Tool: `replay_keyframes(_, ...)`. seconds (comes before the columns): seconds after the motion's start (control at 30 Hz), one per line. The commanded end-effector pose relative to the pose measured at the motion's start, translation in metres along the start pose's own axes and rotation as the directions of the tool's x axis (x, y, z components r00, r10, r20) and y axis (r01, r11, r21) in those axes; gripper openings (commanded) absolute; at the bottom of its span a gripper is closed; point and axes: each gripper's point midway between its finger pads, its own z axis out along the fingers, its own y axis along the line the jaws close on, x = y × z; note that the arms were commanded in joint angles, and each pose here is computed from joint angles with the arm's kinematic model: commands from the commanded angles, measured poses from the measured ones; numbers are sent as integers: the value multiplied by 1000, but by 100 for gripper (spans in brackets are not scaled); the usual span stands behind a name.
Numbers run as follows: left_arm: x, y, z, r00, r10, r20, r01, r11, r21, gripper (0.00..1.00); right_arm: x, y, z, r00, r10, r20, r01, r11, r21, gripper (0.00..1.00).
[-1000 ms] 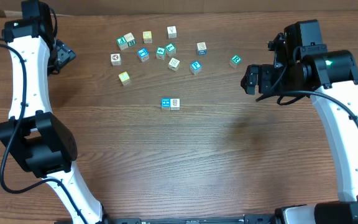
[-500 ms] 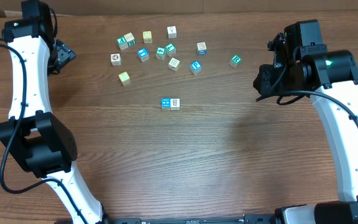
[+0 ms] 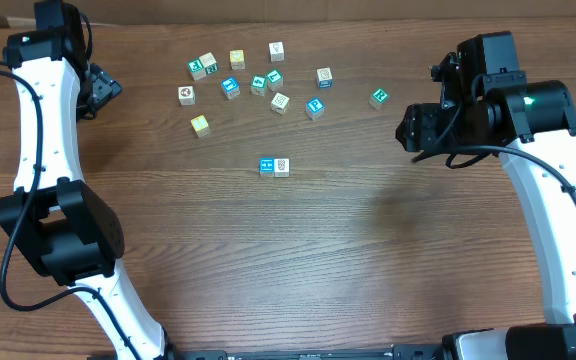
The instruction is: Form a horizontal line
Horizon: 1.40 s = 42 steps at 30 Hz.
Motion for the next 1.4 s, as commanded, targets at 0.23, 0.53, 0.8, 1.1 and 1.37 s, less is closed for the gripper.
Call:
replay_keyframes(0.23, -3, 1, -5, 1000, 3, 16, -3, 1000, -1, 100, -3, 0, 2, 1000, -6, 14, 6, 1000, 5, 91)
replay_keyframes(0.53, -3, 1, -5, 1000, 3, 16, -3, 1000, -1, 100, -5, 0, 2, 1000, -7, 21, 7, 1000, 5, 96)
replay_keyframes(0.8, -3, 1, -5, 1000, 4, 15, -4, 1000, -1, 100, -7, -3, 1, 999, -8, 33, 7, 1000, 27, 99)
replay_keyframes(1.1, -3, 1, -5, 1000, 3, 16, -3, 1000, -1, 100, -16, -3, 13, 999, 27, 37, -27, 999, 22, 95)
replay_keyframes(1.37, -3, 1, -5, 1000, 3, 16, -3, 1000, -1, 100, -5, 16, 63, 994, 5, -105, -8, 1000, -25, 77)
